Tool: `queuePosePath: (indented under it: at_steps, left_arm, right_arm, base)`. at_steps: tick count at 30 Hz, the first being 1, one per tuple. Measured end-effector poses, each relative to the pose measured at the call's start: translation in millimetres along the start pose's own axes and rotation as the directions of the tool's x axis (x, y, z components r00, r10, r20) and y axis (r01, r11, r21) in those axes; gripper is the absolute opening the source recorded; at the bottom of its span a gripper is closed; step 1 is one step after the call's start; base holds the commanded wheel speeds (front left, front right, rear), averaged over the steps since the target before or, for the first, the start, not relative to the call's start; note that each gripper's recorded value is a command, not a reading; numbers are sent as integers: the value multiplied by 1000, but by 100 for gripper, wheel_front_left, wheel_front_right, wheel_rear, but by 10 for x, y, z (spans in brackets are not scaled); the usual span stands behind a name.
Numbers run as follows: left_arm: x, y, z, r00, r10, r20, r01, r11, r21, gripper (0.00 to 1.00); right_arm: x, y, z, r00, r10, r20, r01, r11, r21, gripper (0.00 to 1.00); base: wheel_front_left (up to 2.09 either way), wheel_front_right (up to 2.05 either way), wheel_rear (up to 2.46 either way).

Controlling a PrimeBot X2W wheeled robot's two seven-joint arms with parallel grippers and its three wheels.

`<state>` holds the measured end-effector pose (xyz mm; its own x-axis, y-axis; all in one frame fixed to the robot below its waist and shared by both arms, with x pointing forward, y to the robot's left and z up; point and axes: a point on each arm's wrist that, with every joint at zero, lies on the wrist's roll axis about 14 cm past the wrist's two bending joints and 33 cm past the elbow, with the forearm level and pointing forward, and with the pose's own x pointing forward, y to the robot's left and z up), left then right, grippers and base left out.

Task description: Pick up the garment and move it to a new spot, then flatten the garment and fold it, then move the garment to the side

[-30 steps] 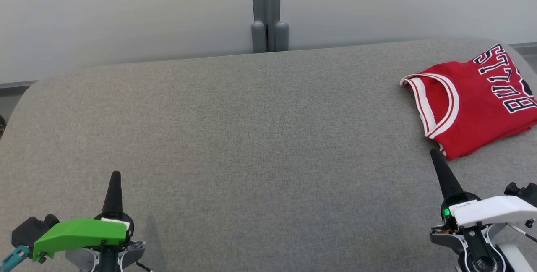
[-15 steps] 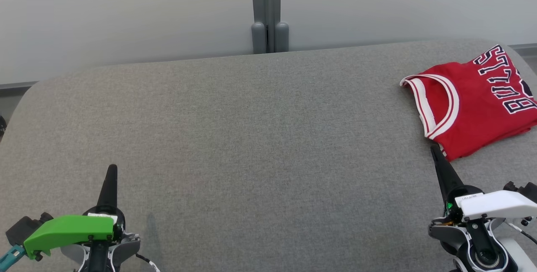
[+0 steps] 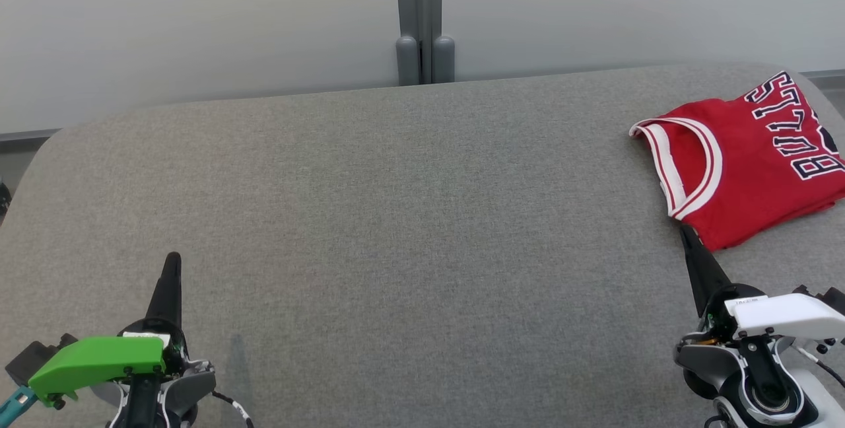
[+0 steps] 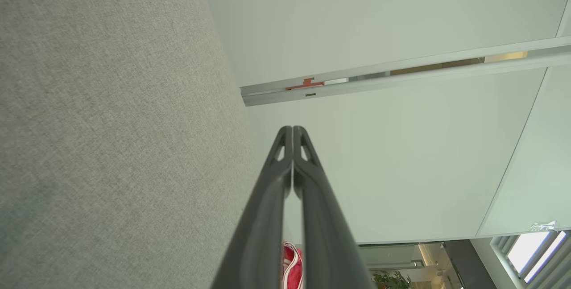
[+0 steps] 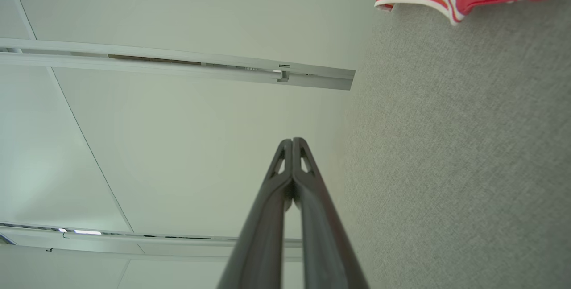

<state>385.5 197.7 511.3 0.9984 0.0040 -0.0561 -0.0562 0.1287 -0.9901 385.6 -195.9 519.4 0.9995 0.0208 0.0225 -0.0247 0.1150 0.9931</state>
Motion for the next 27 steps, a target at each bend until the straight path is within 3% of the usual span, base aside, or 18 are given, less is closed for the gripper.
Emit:
queuePosePath:
  at_steps: [18, 27]
  left_arm:
    - [25, -113, 36, 999, -46, 2, 45, 991, -127, 0]
    - [26, -118, 39, 999, -48, 2, 48, 990, -132, 0]
  right_arm:
    - [48, -3, 45, 1000, -23, 16, 21, 993, 115, 0]
    - [42, -15, 49, 999, -29, 16, 27, 993, 117, 0]
  base:
    - [0, 0, 0]
    - [0, 0, 0]
